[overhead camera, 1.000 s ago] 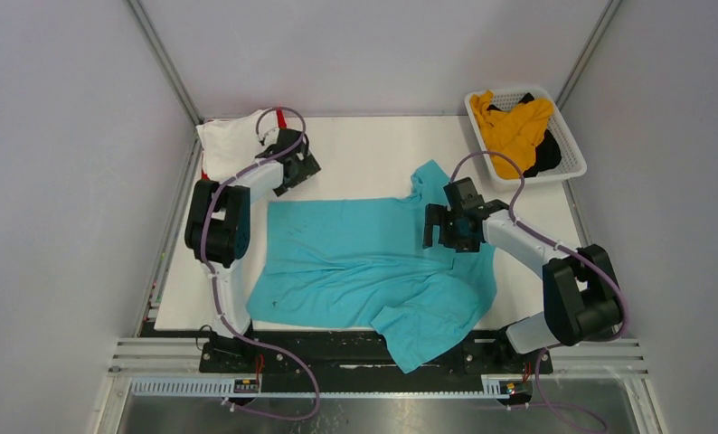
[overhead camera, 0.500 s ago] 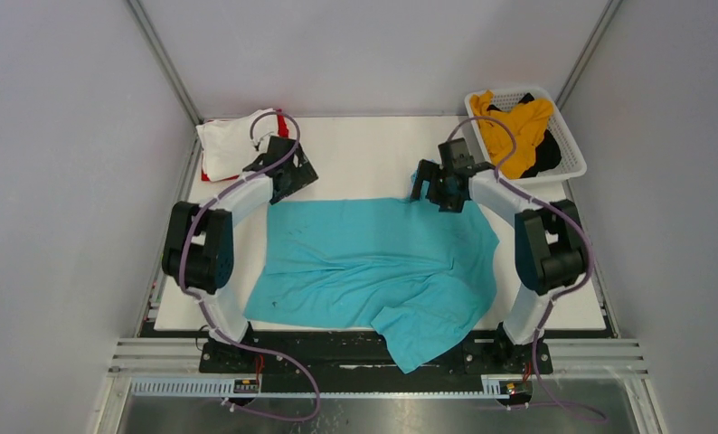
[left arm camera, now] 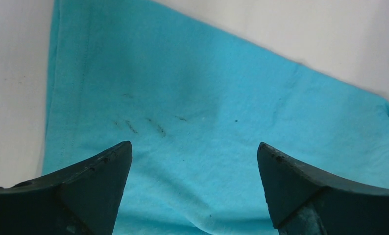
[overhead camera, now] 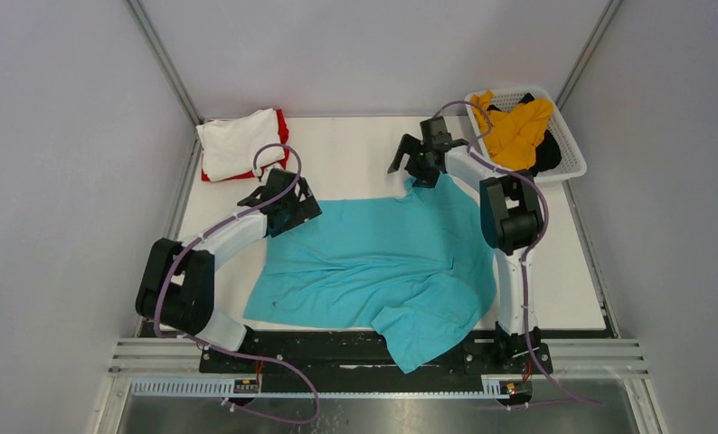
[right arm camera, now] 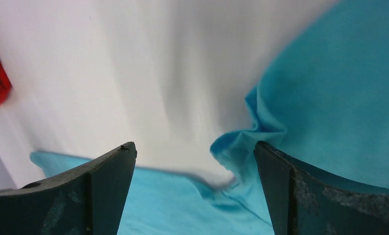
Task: Fold and stack the t-shirts
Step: Flatten out the tshirt
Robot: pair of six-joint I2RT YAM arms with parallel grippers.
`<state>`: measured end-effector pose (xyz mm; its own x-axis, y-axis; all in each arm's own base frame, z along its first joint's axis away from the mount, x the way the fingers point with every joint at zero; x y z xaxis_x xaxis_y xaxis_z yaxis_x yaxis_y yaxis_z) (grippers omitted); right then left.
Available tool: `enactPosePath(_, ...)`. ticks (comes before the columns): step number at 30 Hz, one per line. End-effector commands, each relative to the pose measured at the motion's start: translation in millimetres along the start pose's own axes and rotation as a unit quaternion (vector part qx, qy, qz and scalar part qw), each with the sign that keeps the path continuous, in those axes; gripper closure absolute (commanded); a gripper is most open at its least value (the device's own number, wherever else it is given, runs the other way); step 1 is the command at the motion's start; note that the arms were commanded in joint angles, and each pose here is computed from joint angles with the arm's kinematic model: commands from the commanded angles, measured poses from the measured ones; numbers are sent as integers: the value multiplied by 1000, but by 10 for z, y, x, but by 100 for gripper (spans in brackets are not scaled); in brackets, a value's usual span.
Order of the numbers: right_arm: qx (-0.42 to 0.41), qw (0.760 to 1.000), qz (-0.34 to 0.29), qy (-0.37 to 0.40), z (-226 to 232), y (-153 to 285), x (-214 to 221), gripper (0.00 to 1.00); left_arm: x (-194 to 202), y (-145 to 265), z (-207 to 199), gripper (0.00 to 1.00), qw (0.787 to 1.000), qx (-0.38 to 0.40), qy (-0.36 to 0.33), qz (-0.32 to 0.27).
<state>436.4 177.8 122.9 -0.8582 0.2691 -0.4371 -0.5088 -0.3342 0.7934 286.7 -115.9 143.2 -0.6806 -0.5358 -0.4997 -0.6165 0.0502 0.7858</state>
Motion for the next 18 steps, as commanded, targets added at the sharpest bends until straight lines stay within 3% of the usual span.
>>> enactPosePath(1,-62,998,-10,-32,337,-211,-225,1,-152,196,-52,1,999,16,11,-44)
enactPosePath(6,-86,993,-60,-52,667,-233,-550,0,-178,243,-90,1,999,25,13,-44)
enactPosePath(10,-57,996,-70,-11,640,26,-561,1,-172,266,-96,1,999,29,11,-37)
enactPosePath(18,80,994,17,67,-115,776,491,1,34,152,-75,1,999,41,6,18)
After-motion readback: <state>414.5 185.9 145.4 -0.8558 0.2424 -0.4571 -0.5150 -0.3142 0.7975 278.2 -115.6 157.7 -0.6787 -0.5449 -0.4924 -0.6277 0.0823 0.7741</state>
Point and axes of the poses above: each gripper's point midway between its finger pads, its own y axis back along the fingers, its own z axis along the line the jaws close on, x = y × z, the point moved 10 cm from there along y, back along the fingers, and after that the axes turned 6 degrees about y, right-handed, at the moved point
